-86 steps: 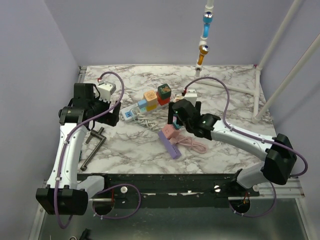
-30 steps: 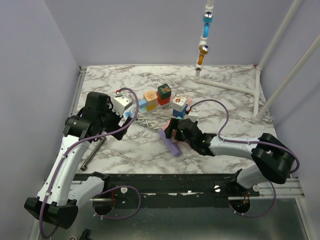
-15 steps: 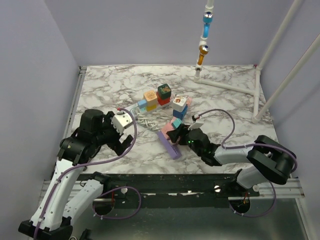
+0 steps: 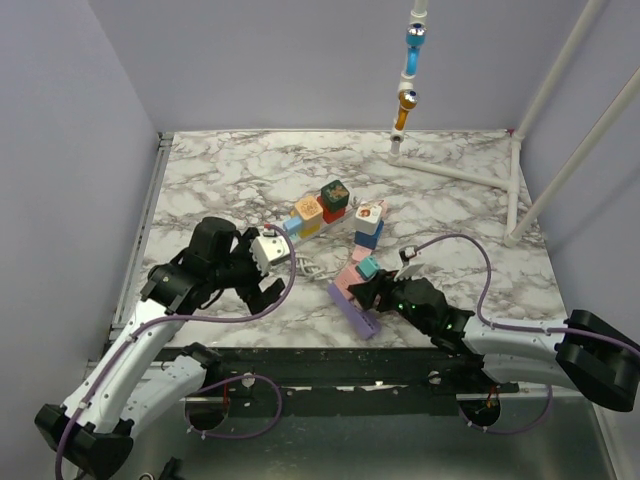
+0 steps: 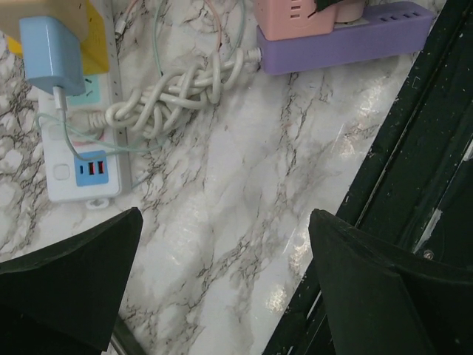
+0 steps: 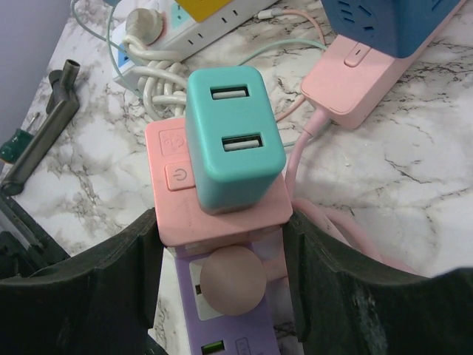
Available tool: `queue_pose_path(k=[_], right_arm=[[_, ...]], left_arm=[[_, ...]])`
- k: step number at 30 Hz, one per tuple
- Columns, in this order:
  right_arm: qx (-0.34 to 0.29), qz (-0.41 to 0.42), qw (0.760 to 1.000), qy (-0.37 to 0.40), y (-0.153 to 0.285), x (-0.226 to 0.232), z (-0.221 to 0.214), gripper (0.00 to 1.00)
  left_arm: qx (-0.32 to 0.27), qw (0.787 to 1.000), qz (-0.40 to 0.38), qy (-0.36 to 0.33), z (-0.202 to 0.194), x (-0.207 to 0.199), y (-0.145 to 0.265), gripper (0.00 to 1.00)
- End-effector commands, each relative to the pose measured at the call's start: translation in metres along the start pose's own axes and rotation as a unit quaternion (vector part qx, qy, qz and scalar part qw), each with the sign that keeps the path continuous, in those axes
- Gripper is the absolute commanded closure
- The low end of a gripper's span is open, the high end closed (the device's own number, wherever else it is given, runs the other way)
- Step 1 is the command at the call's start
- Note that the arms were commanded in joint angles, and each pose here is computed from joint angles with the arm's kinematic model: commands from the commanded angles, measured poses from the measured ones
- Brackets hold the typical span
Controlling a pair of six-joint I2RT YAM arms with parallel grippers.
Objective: Pull the plug off the socket
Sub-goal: Remove the plug from the socket.
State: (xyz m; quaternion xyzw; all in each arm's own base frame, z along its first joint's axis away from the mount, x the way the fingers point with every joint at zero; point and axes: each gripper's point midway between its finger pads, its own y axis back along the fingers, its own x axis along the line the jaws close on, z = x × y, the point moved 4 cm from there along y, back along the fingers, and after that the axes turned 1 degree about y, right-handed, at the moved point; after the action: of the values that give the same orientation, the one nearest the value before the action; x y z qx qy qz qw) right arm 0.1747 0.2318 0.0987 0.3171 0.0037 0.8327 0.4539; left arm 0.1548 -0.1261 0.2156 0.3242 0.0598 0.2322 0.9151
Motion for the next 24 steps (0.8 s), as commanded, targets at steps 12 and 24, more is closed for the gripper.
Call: queue_pose_path(k=[12, 24], right_arm=[[0.026, 0.07, 0.996, 0.041, -0.003, 0.046, 0.017, 0.58], [0.053, 0.142, 0.985, 0.083, 0.014, 0.056, 0.008, 0.48]], left_arm=[[-0.127, 0.947, -0.052, -0.29, 0.028, -0.031, -0.056, 0.01], [-0.151, 0.933, -0.022, -0.327, 0.022, -0.026, -0.104, 0.01]])
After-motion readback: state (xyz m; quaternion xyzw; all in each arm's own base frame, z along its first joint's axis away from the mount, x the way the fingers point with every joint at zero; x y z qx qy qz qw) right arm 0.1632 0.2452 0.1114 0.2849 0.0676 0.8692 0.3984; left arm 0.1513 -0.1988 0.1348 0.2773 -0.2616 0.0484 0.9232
